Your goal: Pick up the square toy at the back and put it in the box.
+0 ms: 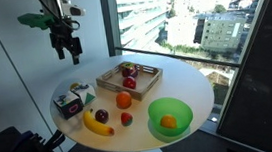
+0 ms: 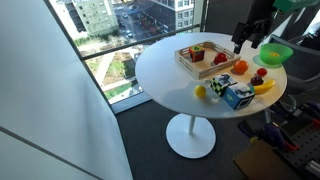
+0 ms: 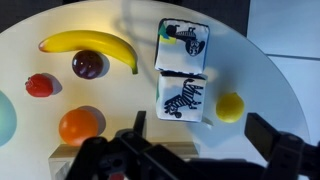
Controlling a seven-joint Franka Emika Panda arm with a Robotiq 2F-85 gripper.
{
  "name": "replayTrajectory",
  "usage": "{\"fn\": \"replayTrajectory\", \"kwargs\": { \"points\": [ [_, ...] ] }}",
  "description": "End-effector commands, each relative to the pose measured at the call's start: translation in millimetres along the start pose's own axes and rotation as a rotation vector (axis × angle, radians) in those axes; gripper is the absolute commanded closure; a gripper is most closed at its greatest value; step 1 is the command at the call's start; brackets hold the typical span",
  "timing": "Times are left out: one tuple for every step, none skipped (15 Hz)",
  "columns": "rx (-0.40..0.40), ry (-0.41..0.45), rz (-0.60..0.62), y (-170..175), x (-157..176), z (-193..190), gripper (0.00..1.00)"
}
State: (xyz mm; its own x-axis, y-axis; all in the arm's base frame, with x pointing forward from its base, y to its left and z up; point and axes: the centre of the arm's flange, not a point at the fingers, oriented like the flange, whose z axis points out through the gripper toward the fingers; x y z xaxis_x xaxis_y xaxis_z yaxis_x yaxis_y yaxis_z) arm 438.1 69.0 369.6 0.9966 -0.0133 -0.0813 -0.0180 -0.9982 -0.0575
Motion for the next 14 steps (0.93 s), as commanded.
{"fn": "replayTrajectory", "kwargs": {
  "points": [
    [0.011,0.009,-0.004,-1.6,-4.1,-4.9,0.00],
    [0.000,0.003,-0.002,-0.8,0.6,1.1,0.00],
    [0.000,0.003,-0.002,-1.0,0.6,1.1,0.00],
    [0.000,0.002,-0.002,-1.0,0.7,1.5,0.00],
    [0.000,0.002,-0.002,-0.9,0.7,1.8,0.00],
    [0.000,0.001,-0.002,-0.9,0.8,1.9,0.00],
    [0.000,0.001,-0.002,-0.9,0.8,2.2,0.00],
    [0.000,0.000,-0.002,-0.9,0.9,2.6,0.00],
    [0.000,-0.001,-0.002,-0.9,0.9,2.8,0.00],
    [-0.006,-0.003,0.005,-1.4,4.6,6.7,0.00],
    [-0.008,-0.008,0.004,-1.8,6.5,9.9,0.00],
    [-0.015,-0.006,0.008,-2.4,9.1,14.6,0.00],
    [-0.016,-0.009,0.009,-3.2,11.3,18.4,0.00],
    [-0.021,-0.006,0.012,-4.4,13.6,22.7,0.00]
  ]
}}
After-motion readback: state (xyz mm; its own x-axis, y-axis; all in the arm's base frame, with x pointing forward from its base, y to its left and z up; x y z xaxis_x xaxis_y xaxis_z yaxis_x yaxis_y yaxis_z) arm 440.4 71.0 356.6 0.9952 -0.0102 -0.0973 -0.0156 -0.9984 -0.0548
